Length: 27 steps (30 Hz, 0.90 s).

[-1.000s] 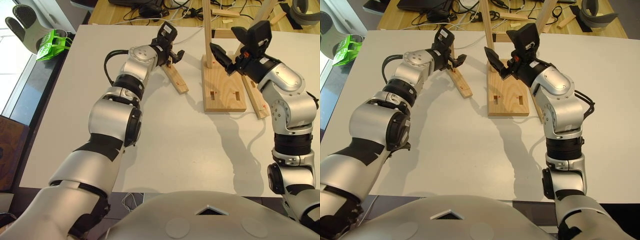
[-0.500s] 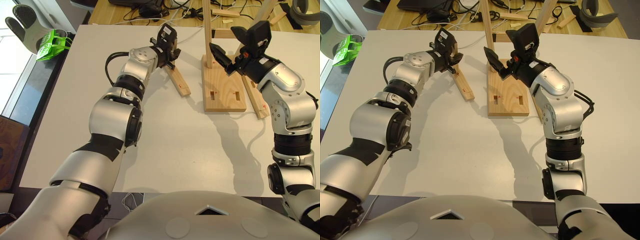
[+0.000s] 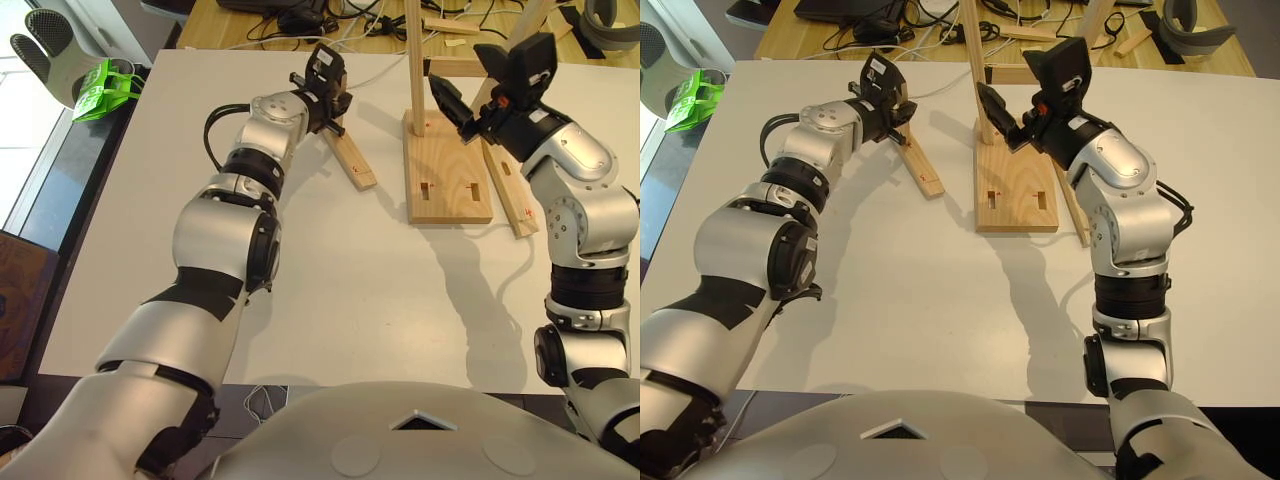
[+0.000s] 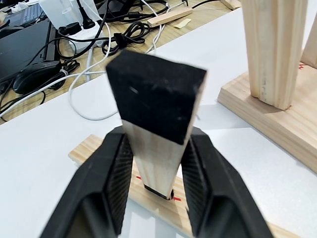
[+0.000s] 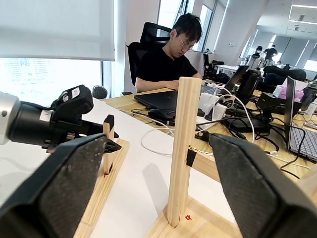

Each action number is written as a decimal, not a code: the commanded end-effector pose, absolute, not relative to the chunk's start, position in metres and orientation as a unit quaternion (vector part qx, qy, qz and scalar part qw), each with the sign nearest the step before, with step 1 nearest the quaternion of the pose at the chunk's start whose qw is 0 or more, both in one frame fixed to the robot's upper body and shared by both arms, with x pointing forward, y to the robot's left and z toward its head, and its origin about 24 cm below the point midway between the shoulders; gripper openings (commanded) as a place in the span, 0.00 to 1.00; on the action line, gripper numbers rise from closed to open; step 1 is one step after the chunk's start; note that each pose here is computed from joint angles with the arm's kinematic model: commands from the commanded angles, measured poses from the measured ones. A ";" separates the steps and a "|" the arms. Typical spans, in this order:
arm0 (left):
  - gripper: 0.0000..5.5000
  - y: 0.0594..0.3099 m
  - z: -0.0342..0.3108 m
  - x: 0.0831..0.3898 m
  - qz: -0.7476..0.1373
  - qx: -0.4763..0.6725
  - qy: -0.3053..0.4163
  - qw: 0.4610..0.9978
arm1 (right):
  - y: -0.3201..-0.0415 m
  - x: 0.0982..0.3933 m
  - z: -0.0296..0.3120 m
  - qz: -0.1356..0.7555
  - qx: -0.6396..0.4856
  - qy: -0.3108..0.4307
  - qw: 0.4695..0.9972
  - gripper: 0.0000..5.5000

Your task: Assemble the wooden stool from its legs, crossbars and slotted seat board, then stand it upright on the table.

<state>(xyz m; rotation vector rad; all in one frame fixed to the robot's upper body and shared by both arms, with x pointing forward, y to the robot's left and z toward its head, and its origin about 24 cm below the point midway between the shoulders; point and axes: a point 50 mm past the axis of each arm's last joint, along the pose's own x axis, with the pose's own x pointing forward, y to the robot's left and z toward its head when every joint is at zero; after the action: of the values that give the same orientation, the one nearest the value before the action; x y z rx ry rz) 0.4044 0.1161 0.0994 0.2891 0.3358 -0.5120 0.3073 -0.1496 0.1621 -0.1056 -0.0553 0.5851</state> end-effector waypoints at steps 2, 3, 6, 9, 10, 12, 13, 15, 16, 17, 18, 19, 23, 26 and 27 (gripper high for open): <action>0.24 0.121 0.127 0.413 -0.244 0.155 0.109 0.951 | -0.168 0.312 0.171 0.257 -0.005 -0.015 0.966 0.70; 0.24 0.124 0.130 0.414 -0.240 0.153 0.101 0.953 | -0.171 0.312 0.172 0.254 0.000 -0.013 0.967 0.70; 0.24 0.136 0.146 0.417 -0.217 0.163 0.061 0.961 | -0.178 0.309 0.175 0.266 0.032 0.004 0.963 0.70; 0.24 0.146 0.163 0.416 -0.202 0.175 -0.002 0.964 | -0.180 0.291 0.173 0.332 0.101 0.049 0.937 0.70; 0.24 0.147 0.167 0.414 -0.203 0.180 -0.020 0.962 | -0.181 0.285 0.173 0.346 0.113 0.061 0.929 0.70; 0.24 0.145 0.175 0.407 -0.204 0.194 -0.061 0.958 | -0.182 0.277 0.173 0.375 0.140 0.076 0.913 0.70; 0.24 0.143 0.179 0.401 -0.204 0.198 -0.081 0.955 | -0.183 0.276 0.173 0.384 0.156 0.083 0.907 0.70; 0.24 0.137 0.187 0.389 -0.204 0.200 -0.121 0.951 | -0.188 0.280 0.174 0.380 0.174 0.089 0.904 0.70; 0.24 0.134 0.192 0.382 -0.201 0.201 -0.142 0.948 | -0.193 0.284 0.174 0.372 0.185 0.090 0.905 0.70; 0.24 0.131 0.197 0.375 -0.197 0.200 -0.163 0.946 | -0.198 0.288 0.174 0.364 0.193 0.092 0.906 0.70; 0.24 0.128 0.202 0.369 -0.193 0.204 -0.186 0.942 | -0.202 0.292 0.174 0.360 0.198 0.094 0.907 0.70; 0.24 0.125 0.208 0.361 -0.191 0.204 -0.211 0.937 | -0.205 0.297 0.174 0.359 0.197 0.097 0.907 0.70; 0.24 0.112 0.217 0.333 -0.195 0.204 -0.289 0.915 | -0.207 0.313 0.178 0.378 0.172 0.103 0.904 0.70; 0.24 0.101 0.213 0.315 -0.209 0.208 -0.322 0.899 | -0.203 0.320 0.184 0.416 0.151 0.109 0.890 0.70; 0.24 0.099 0.213 0.310 -0.214 0.211 -0.332 0.894 | -0.201 0.323 0.189 0.430 0.147 0.107 0.884 0.70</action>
<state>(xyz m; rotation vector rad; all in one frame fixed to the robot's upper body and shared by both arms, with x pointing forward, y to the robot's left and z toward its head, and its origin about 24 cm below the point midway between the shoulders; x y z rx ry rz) 0.3224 0.1058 0.2110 0.4192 -0.6223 -0.4248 0.3164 -0.2030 0.1743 0.3554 0.2382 0.8391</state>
